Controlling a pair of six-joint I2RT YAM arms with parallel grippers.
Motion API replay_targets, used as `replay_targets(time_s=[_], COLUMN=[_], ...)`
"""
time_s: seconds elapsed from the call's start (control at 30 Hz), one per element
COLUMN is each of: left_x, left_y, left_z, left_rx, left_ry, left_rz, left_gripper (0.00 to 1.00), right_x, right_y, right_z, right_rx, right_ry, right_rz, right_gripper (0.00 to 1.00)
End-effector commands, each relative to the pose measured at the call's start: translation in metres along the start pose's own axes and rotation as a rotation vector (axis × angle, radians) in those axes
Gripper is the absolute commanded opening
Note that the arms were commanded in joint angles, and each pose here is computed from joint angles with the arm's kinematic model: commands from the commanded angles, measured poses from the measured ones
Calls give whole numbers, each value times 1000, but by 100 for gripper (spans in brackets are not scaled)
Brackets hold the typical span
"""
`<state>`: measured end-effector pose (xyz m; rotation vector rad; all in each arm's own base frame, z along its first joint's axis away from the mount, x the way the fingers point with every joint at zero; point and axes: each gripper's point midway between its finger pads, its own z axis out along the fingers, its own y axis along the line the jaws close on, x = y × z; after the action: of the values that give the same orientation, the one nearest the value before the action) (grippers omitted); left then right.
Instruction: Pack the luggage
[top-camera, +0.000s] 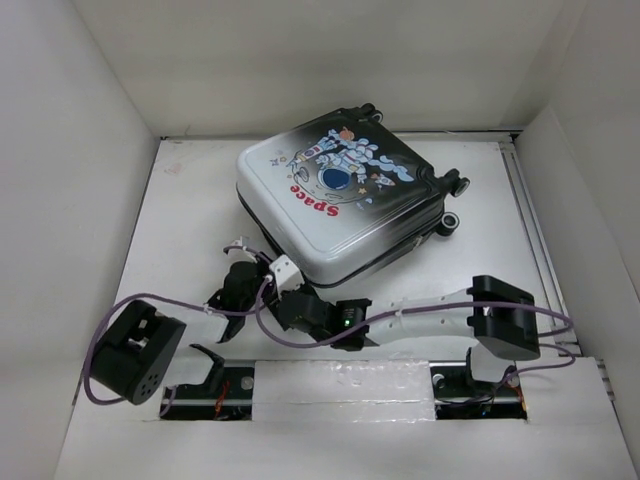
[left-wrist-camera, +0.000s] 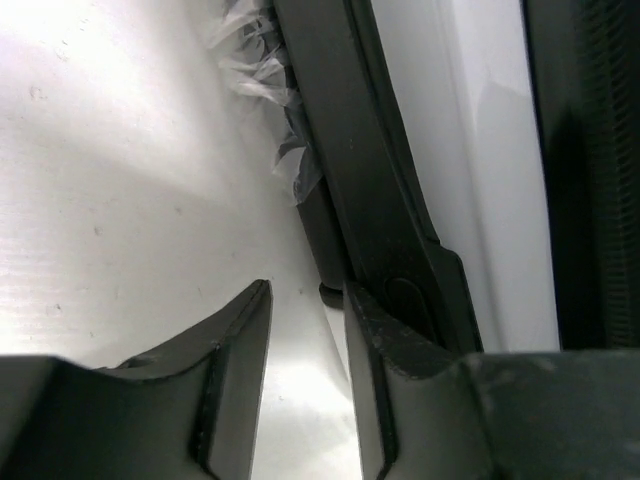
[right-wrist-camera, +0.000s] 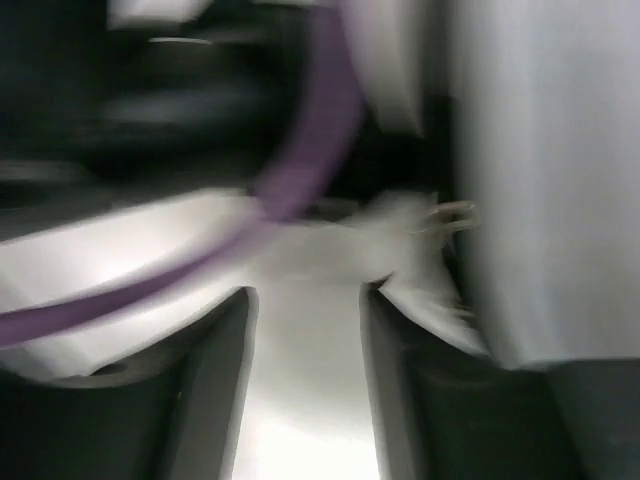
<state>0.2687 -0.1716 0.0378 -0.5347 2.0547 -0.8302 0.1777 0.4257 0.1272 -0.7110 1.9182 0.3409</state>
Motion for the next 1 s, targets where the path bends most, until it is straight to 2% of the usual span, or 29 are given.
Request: replay_targets(time_s=[0.0, 0.07, 0.13, 0.17, 0.2, 0.23, 0.3, 0.33, 0.43, 0.47, 0.5, 0.53, 0.57, 0.6, 0.63, 0.7, 0.8, 0.83, 0.87, 0.9, 0.93, 0.97], left_x=[-37, -49, -65, -77, -87, -93, -117, -126, -164, -188, -197, -208, -220, -241, -259, -285, -316, -348, -344, -350, -376, -372], left_y=[-83, -61, -56, -40, -41, -40, -51, -58, -90, -117, -107, -116, -119, -130, -117, -118, -97, -117, -91, -89, -110, -79], left_z=[-14, -17, -22, -29, -34, -38, -52, -56, -65, -72, -59, -54, -49, -49, -40, -43, -24, -28, 5, 17, 20, 52], left_rx=[289, 178, 112, 33, 16, 6, 27, 42, 52, 80, 5, 27, 39, 75, 98, 177, 62, 66, -37, -56, -16, -78], left_ry=[-93, -150, -211, -267, -305, -334, -423, -451, -538, -580, -573, -560, -550, -557, -533, -577, -634, -682, -608, -572, -578, -500], left_rz=[-9, 21, 27, 20, 5, 0, -25, -34, -37, -39, -33, -44, -60, -94, -190, -260, -267, -242, -229, -179, -159, -168], left_gripper=[34, 41, 51, 63, 69, 74, 77, 78, 80, 81, 81, 81, 81, 78, 76, 73, 73, 73, 73, 73, 73, 73], right_x=[-82, -58, -61, -54, -42, -50, -50, -57, -78, -85, -87, -80, -74, -79, -75, -69, -43, -36, -27, -8, 0, 5], right_y=[67, 66, 58, 53, 51, 42, 18, 7, -64, -87, -108, -159, -185, -208, -240, -270, -308, -318, -337, -344, -351, -357], right_z=[-42, -57, -78, -83, -89, -99, -103, -107, -103, -102, -99, -90, -91, -102, -108, -128, -140, -145, -145, -140, -135, -129], right_rx=[-317, -367, -414, -421, -432, -429, -338, -298, -82, -30, 20, 175, 255, 310, 397, 461, 567, 593, 637, 653, 655, 643], right_ry=[-173, -119, -118, -99, -75, -98, -102, -116, -149, -164, -161, -143, -130, -158, -169, -218, -222, -227, -222, -190, -179, -171], right_rz=[136, 98, 132, 120, 113, 126, 122, 128, 124, 143, 161, 187, 212, 280, 314, 363, 416, 431, 458, 465, 480, 497], right_gripper=[61, 78, 94, 94, 92, 85, 73, 51, 16, 3, 2, 0, 0, 0, 0, 0, 0, 0, 0, 0, 0, 0])
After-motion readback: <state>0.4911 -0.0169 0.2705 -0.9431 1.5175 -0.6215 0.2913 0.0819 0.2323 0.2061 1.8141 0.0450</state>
